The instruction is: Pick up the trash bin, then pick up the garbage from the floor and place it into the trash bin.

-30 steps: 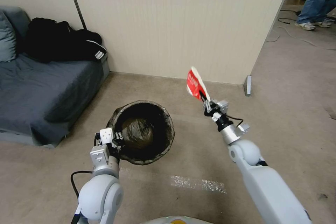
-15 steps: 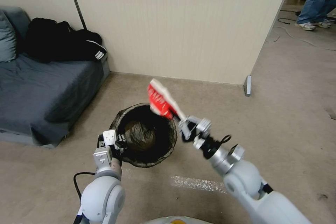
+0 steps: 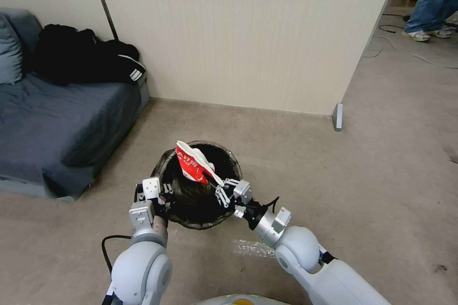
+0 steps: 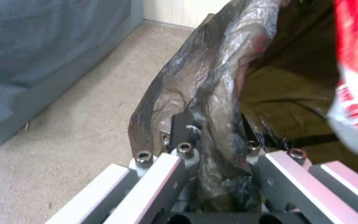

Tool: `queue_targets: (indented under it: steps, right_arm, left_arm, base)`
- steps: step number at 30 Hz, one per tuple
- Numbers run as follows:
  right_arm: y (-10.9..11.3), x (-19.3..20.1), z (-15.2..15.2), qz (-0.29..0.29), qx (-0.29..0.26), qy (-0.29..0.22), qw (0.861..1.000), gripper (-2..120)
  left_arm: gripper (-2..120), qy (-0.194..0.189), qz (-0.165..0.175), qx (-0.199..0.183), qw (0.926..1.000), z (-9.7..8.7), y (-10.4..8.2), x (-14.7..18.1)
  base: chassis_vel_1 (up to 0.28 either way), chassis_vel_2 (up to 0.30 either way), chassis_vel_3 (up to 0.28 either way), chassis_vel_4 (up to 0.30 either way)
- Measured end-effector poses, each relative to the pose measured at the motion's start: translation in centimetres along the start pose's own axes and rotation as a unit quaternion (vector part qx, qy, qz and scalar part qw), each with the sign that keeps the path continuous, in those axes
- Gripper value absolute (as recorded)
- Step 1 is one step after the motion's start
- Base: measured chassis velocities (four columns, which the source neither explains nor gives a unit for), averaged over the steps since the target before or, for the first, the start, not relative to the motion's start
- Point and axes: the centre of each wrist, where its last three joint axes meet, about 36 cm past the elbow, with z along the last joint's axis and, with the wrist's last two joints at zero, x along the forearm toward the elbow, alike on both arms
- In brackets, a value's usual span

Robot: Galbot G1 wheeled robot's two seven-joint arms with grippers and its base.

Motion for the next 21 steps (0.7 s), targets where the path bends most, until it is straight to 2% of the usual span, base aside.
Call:
queue_targets:
  steps: [4, 6, 7, 9, 10, 13, 14, 17, 18, 21]
  right_arm:
    - [0.0, 0.1, 0.6, 0.007, 0.005, 0.01, 1.0, 1]
    - [0.2, 0.3, 1.0, 0.007, 0.012, 0.017, 1.0, 10]
    - [0.2, 0.3, 1.0, 0.007, 0.012, 0.017, 1.0, 10]
    - [0.7, 0.6, 1.3, 0.003, 0.014, 0.023, 1.0, 22]
    - [0.7, 0.6, 1.3, 0.003, 0.014, 0.023, 1.0, 22]
    - [1.2, 0.9, 1.7, 0.001, 0.014, 0.027, 1.0, 37]
    - [1.2, 0.9, 1.7, 0.001, 0.014, 0.027, 1.0, 37]
    - [1.4, 1.2, 1.7, 0.0, 0.015, 0.027, 1.0, 52]
    - [1.4, 1.2, 1.7, 0.0, 0.015, 0.027, 1.0, 52]
    - [1.7, 1.4, 1.5, -0.002, 0.016, 0.028, 0.999, 65]
  left_arm:
    - [2, 0.0, 0.001, 0.0, 1.0, 0.0, 0.0, 0.0]
    - [2, -0.001, 0.001, 0.0, 1.0, 0.0, -0.1, 0.0]
    - [2, -0.001, 0.001, 0.0, 1.0, 0.0, -0.1, 0.0]
    - [2, -0.001, 0.001, 0.0, 1.0, -0.1, -0.1, 0.1]
    - [2, -0.001, 0.001, 0.0, 1.0, -0.1, -0.1, 0.1]
    - [2, -0.002, 0.002, 0.0, 1.0, -0.1, -0.1, 0.1]
    - [2, -0.002, 0.002, 0.0, 1.0, -0.1, -0.1, 0.1]
    - [2, -0.003, 0.002, 0.0, 1.0, -0.1, -0.1, 0.1]
    - [2, -0.003, 0.002, 0.0, 1.0, -0.1, -0.1, 0.1]
    - [2, -0.003, 0.002, -0.001, 1.0, -0.1, -0.1, 0.1]
  base:
    - [0.0, 0.0, 0.0, 0.0]
    - [0.0, 0.0, 0.0, 0.0]
    - [0.0, 0.0, 0.0, 0.0]
    - [0.0, 0.0, 0.0, 0.0]
    - [0.0, 0.0, 0.0, 0.0]
    - [0.0, 0.0, 0.0, 0.0]
    - [0.0, 0.0, 0.0, 0.0]
    - [0.0, 0.0, 0.0, 0.0]
    - [0.0, 0.0, 0.0, 0.0]
    - [0.0, 0.0, 0.0, 0.0]
